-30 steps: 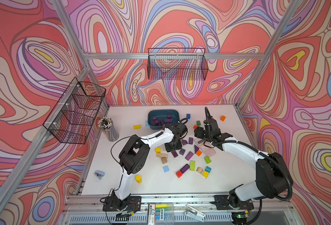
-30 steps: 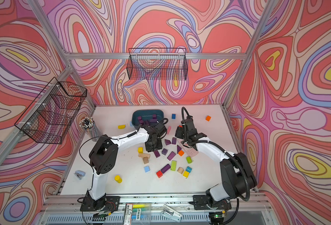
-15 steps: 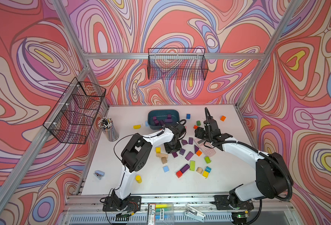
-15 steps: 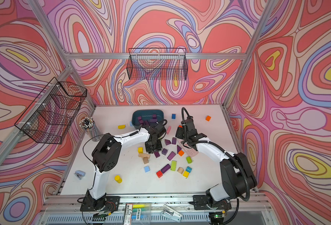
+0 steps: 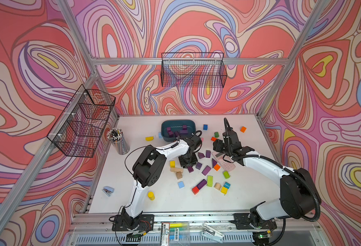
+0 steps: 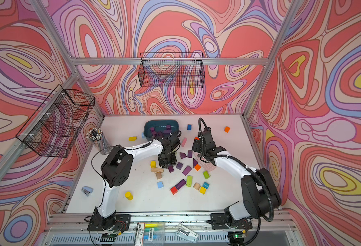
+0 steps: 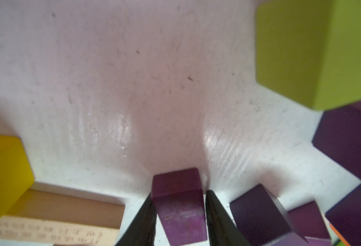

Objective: Pick purple bricks into the storage bin
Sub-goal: Pick up the building block from the center of the board.

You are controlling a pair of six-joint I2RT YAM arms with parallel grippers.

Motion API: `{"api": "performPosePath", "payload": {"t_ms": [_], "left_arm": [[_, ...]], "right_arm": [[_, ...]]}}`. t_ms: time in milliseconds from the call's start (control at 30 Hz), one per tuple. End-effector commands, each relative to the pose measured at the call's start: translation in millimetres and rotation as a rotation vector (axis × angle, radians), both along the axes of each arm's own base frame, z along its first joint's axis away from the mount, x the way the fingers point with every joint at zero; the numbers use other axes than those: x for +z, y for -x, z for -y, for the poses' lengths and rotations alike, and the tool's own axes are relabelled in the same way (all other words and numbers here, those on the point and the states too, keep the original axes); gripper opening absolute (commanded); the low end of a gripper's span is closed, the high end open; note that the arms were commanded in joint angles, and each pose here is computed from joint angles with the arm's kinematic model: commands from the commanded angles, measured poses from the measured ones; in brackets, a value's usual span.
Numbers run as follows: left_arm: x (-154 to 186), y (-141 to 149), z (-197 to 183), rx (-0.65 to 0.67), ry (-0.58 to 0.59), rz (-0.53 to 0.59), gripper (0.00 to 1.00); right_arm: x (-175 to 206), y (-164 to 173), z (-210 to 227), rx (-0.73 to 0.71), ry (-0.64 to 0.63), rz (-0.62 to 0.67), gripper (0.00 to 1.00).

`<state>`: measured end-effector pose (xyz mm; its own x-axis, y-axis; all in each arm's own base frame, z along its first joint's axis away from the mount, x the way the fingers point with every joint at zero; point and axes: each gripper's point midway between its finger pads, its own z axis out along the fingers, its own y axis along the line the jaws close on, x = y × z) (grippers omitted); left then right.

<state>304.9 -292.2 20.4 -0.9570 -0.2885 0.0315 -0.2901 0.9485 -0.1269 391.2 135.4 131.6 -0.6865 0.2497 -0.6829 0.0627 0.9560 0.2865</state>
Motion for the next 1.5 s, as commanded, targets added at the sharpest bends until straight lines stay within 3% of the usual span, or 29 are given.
{"api": "performPosePath", "payload": {"t_ms": [0, 367, 1467], "left_arm": [[-10.3, 0.2, -3.1, 0.01, -0.02, -0.023, 0.37], [-1.8, -4.7, -8.2, -0.007, -0.012, 0.013, 0.37], [41.7, -34.3, -47.2, -0.177, -0.223, 0.217, 0.36]], "right_arm": [[11.2, -1.1, 4.3, -0.016, 0.004, 0.04, 0.7], [13.8, -4.4, 2.1, -0.02, -0.009, 0.042, 0.7], [18.4, -6.1, 1.8, -0.033, -0.021, 0.046, 0.69]]}}
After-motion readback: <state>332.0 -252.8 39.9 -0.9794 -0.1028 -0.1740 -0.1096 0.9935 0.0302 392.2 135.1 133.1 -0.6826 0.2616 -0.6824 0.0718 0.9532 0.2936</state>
